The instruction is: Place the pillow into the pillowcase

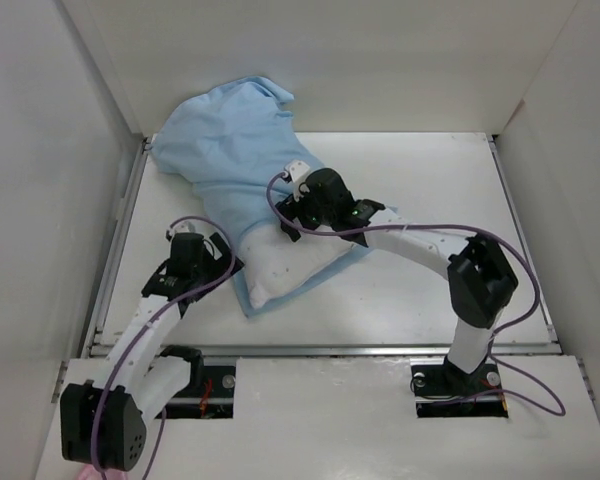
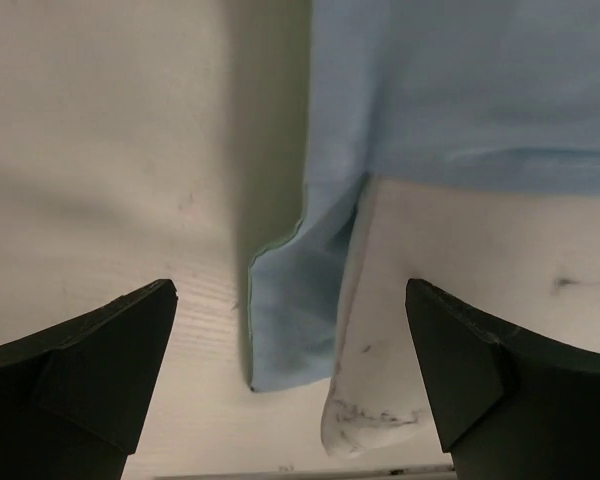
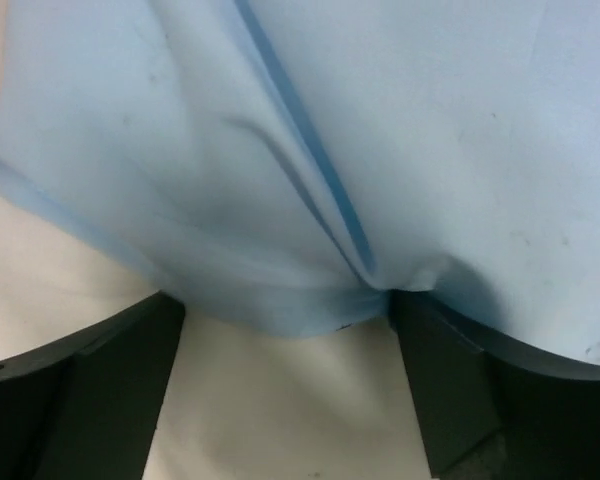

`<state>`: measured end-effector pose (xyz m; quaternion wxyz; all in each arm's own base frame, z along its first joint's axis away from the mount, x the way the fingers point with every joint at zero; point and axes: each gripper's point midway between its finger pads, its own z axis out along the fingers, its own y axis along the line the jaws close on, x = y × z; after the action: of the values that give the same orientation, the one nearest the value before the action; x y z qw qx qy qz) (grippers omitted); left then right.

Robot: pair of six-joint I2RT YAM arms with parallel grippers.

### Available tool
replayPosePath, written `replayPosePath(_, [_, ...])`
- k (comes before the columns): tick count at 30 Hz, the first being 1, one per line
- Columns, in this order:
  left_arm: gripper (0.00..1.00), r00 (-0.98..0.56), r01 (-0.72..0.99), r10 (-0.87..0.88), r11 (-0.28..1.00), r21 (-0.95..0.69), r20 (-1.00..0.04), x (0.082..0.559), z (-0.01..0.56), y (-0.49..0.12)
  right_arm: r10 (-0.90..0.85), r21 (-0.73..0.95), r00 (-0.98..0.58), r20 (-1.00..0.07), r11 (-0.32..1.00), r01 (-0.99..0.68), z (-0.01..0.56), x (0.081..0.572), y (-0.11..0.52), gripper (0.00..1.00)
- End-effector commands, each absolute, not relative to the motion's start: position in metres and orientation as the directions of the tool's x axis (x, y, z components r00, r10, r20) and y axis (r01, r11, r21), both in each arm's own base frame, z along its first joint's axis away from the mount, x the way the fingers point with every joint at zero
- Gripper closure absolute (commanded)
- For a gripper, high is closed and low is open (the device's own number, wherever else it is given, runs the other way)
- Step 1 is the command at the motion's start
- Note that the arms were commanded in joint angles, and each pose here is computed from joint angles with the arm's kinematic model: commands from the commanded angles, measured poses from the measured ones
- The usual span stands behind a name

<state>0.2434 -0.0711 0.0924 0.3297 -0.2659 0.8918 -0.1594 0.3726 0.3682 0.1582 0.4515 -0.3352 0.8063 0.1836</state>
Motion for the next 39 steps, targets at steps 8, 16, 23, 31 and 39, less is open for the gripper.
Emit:
replayPosePath(8, [0.0,-0.637,-0.359,-0.621,0.764,-0.537,-0.458,0.26,0.062,-0.09,-0.457,-0.017,-0.34,-0.822,0.616,-0.787,0.211,0.292,0.355,0.03])
replayPosePath(16, [0.0,-0.681,-0.329,-0.576,0.793,-0.513,-0.453,0.278,0.042,-0.103,-0.417,0.091,-0.457,-0.786,0.652,-0.753,0.147,0.302,0.394,0.01])
replayPosePath(23, [0.02,-0.704,-0.267,-0.534,0.81,-0.523,-0.468,0.285,0.04,-0.115,-0.307,0.043,-0.528,-0.792,0.834,-0.55,0.117,0.369,0.413,0.9])
replayPosePath(31, [0.16,-0.695,-0.203,-0.491,0.835,-0.512,-0.525,0.306,0.049,-0.128,-0.115,0.082,-0.293,-0.949,0.81,-0.58,0.275,0.358,0.39,1.0])
replayPosePath(39, [1.0,-0.733,-0.108,-0.412,0.856,-0.505,-0.542,0.307,0.072,-0.155,0.016,0.116,-0.195,-0.981,0.848,-0.517,0.334,0.388,0.374,1.0])
